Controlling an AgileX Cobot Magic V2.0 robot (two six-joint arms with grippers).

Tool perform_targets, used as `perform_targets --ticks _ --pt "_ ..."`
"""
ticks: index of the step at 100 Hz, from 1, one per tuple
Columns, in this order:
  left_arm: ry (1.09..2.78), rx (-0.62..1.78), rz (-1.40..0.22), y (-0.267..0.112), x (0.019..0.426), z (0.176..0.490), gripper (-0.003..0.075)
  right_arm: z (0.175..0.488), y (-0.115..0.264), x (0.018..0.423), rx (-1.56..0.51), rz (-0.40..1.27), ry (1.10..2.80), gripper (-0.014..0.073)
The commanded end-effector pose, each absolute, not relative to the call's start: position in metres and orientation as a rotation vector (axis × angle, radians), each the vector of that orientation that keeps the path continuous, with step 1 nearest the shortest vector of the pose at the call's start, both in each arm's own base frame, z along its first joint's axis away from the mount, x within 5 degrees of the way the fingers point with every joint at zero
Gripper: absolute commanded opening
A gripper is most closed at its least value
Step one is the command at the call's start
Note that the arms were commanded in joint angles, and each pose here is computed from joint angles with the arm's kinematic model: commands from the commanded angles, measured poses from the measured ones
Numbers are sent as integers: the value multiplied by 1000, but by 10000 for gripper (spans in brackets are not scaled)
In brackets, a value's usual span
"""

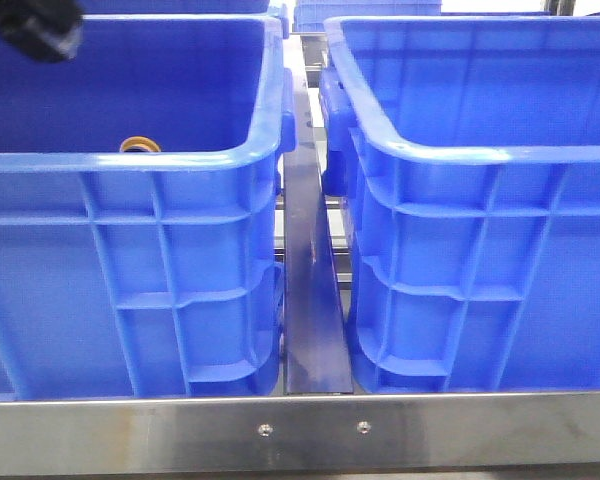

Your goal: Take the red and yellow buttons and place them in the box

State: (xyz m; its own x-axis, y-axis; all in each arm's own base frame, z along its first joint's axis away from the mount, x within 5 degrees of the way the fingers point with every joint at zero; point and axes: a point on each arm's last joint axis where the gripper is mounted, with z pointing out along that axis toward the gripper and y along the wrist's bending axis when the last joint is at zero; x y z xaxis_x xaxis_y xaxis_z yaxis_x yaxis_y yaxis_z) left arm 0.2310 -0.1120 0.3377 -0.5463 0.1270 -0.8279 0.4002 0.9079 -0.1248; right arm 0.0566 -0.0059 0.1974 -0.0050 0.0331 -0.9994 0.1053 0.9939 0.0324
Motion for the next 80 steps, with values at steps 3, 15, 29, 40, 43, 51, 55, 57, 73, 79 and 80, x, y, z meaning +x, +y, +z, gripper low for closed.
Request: perform_targets --ticks 3,15,29,40,43,51,55,57,73,79,80 --pt "1974 438 -461 -128 214 366 81 204 -6 55 98 -73 1483 -94" --pt "1934 618 -491 -151 197 366 81 204 -6 55 98 -73 1483 -94" --pt "1879 790 -535 -174 176 366 81 204 -6 55 98 -73 1483 -94" --pt "1862 845 -577 -185 166 366 81 204 -6 55 98 -73 1483 -94" --pt "1858 858 -591 -187 163 366 81 204 -6 55 98 -73 1483 -94" --pt "1849 886 -611 -192 157 366 81 204 -6 55 98 -73 1483 -94" --pt "1848 893 -622 -194 155 366 81 204 -6 55 98 -73 1483 -94" --pt "1848 898 -628 -195 154 366 81 204 -6 55 98 -73 1483 -94" --pt "1845 923 -643 -198 149 366 81 204 -6 55 98 -73 1483 -94" --pt "1846 923 -643 -198 149 366 81 204 -6 55 98 -73 1483 -94" --pt "1847 924 -642 -198 149 365 81 204 -6 55 98 -73 1483 -94"
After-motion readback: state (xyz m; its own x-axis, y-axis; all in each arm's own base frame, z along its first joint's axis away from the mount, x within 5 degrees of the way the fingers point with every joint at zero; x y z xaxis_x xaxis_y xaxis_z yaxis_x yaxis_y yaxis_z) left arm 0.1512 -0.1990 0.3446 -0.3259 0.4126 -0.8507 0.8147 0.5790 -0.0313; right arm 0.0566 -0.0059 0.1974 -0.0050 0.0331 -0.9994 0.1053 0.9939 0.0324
